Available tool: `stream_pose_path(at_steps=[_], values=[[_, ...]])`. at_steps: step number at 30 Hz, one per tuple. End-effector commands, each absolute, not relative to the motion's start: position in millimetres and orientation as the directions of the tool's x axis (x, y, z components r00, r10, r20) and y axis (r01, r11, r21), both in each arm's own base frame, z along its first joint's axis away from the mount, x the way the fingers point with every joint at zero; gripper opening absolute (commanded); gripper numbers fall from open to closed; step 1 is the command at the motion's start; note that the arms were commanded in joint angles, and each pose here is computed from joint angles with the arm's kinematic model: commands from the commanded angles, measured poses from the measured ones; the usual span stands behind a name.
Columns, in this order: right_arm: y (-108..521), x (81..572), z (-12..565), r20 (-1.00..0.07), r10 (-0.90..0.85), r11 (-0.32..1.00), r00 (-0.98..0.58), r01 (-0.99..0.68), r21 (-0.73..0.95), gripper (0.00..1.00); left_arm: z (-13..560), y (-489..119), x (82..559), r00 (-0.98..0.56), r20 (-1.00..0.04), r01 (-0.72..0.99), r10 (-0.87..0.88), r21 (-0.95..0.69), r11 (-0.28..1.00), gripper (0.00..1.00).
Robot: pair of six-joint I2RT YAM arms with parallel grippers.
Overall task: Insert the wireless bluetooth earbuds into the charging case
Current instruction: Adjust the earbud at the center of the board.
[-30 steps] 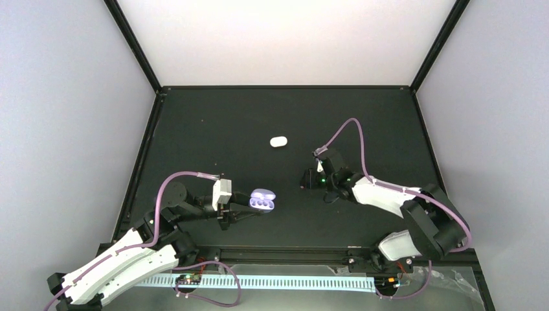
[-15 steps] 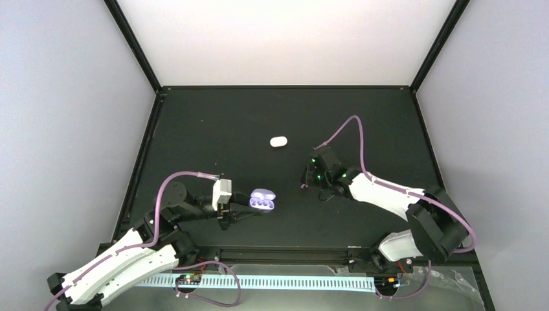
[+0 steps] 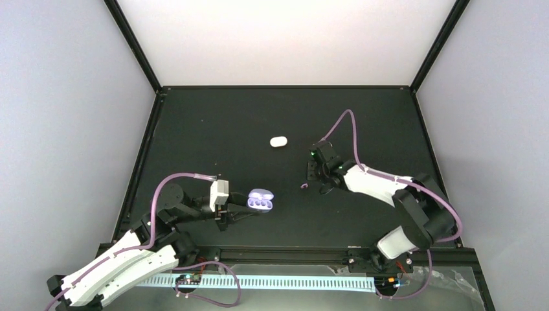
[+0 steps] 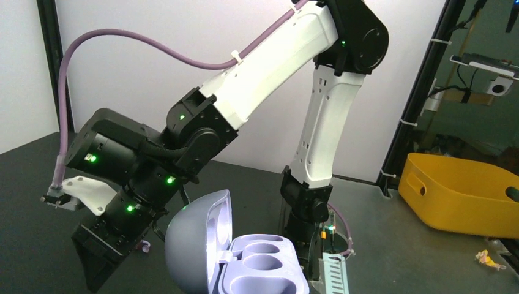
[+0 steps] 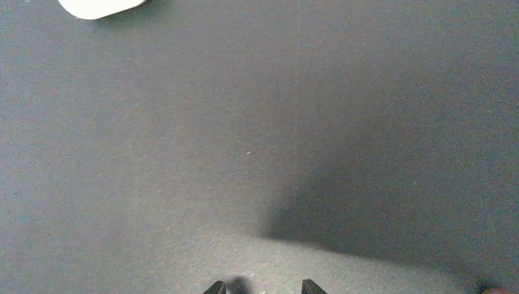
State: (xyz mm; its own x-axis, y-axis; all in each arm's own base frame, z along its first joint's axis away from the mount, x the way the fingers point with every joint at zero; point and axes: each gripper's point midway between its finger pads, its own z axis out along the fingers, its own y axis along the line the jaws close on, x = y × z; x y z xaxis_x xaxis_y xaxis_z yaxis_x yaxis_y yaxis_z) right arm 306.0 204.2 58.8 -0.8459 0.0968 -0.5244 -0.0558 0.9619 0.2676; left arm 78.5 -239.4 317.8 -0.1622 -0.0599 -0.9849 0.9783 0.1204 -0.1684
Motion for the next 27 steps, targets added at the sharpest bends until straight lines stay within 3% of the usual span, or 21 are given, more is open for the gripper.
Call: stream_pose_path(at_steps=[1,27], values=[[197,317,51,-0.536,0.057,0.979,-0.842,-0.059,0.197,0.29,328,-236,77,-0.152,-0.985,0.979,-0.082,-0.161,0.125,0.02],[206,282,14,-0.406,0.003,0.957,-0.914,-0.115,0.266,0.19,323,-243,82,-0.168,-0.984,0.977,-0.064,-0.175,0.124,0.02]])
